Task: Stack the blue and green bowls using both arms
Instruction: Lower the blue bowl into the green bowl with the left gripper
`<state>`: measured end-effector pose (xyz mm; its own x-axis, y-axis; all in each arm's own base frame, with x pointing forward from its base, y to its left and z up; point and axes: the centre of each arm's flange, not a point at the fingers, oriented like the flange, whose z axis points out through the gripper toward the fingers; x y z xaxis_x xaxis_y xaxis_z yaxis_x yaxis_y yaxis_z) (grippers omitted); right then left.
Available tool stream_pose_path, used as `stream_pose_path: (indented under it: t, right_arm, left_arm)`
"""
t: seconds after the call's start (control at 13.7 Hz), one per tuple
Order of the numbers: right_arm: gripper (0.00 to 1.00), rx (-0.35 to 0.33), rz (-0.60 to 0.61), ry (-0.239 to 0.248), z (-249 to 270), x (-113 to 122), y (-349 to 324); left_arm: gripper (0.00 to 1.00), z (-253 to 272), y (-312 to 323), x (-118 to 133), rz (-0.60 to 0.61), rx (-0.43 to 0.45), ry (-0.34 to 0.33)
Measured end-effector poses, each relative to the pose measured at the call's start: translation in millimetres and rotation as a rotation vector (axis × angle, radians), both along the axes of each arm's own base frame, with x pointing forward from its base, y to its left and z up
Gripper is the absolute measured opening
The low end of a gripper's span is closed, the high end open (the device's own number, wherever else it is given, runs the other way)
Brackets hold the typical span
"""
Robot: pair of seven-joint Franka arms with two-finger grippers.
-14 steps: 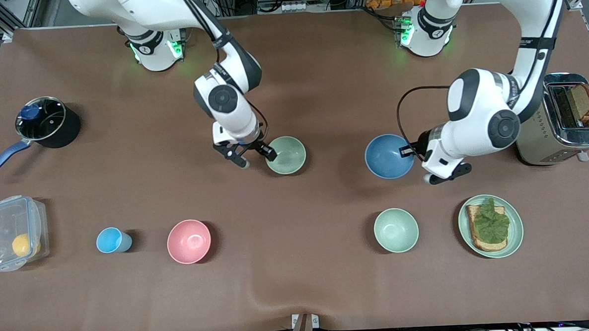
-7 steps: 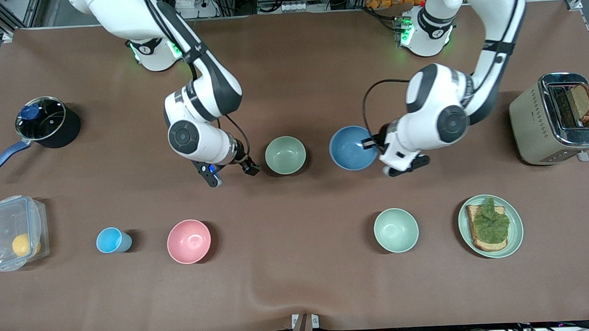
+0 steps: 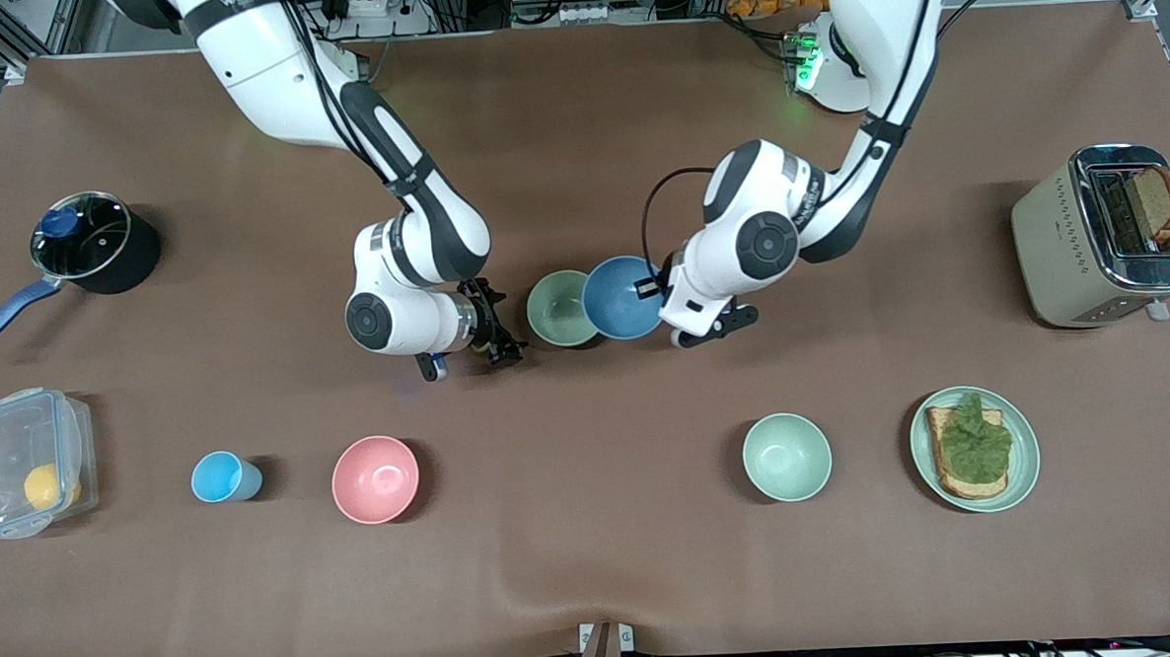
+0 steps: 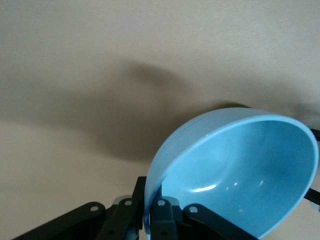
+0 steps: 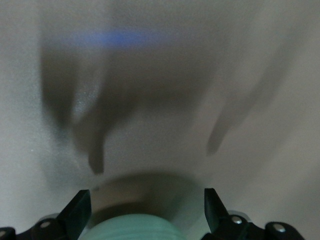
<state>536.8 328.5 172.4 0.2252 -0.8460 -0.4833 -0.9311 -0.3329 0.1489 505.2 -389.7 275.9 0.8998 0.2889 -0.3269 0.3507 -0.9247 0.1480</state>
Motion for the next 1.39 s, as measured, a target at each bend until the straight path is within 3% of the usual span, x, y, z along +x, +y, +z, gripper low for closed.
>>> stream_pose_path:
  t: [0.29,1.39]
  right_arm:
    - [1.0,0.085,-0.057,0.003,3,11,-13]
    - [1.0,0.093,-0.044,0.004,-2,9,-13]
  left_arm:
    - [0.07,1,-25,-10,0.012,-0.032,-0.038]
    - [0.07,-33,-71,-10,0.011,-0.054,-0.023]
